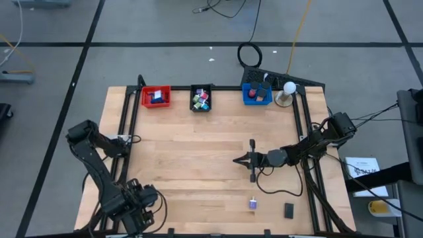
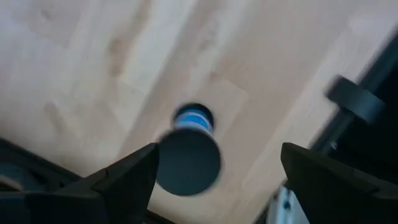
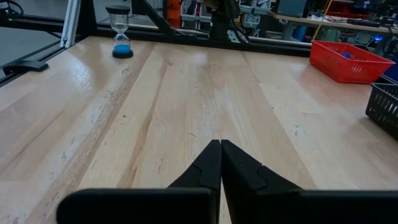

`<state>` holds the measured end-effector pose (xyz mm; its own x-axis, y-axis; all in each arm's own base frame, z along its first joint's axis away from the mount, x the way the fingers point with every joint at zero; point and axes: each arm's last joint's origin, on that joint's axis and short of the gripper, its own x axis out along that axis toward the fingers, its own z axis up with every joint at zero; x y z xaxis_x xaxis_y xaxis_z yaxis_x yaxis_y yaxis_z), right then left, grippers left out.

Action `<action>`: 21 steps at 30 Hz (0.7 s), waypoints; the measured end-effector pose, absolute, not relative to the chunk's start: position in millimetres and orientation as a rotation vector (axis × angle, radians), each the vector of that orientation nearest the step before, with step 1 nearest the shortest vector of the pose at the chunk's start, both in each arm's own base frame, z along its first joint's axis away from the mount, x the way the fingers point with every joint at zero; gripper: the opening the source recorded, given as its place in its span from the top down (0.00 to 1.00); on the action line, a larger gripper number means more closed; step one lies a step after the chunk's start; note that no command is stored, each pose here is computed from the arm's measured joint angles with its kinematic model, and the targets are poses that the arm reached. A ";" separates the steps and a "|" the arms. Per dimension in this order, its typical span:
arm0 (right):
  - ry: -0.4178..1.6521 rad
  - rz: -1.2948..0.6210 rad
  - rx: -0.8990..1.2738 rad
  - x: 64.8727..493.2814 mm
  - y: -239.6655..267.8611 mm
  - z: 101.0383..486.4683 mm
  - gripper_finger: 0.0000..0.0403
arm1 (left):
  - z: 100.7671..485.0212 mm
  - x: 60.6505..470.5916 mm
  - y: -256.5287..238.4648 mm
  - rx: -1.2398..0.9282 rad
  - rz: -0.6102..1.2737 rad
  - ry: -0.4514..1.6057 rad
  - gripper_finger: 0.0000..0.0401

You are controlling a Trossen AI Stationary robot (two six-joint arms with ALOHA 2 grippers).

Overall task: Pick & Place Office items
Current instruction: Put the blue hourglass into the blue bin

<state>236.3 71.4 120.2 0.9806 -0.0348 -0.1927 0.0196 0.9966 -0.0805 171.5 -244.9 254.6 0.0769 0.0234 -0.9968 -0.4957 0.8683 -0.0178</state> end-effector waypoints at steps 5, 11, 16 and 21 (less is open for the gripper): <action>0.195 -0.027 -0.079 236.3 71.4 120.2 1.00 | 254.8 170.6 -233.9 -0.376 0.526 1.473 0.14; 0.196 -0.027 -0.079 236.3 71.4 120.1 1.00 | 254.5 170.0 -237.7 -0.424 0.517 1.482 0.14; 0.196 -0.027 -0.079 236.3 71.4 120.1 1.00 | 254.3 165.6 -241.0 -0.433 0.524 1.479 0.14; 0.196 -0.027 -0.079 236.3 71.4 120.1 1.00 | 242.2 164.7 -248.9 -0.354 0.514 1.501 0.14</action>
<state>236.3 71.4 120.1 0.9804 -0.0345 -0.1937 0.0190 0.9965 -0.0812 164.7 -248.9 242.2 -0.0051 0.1040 -0.9946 -0.5278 0.8445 0.0911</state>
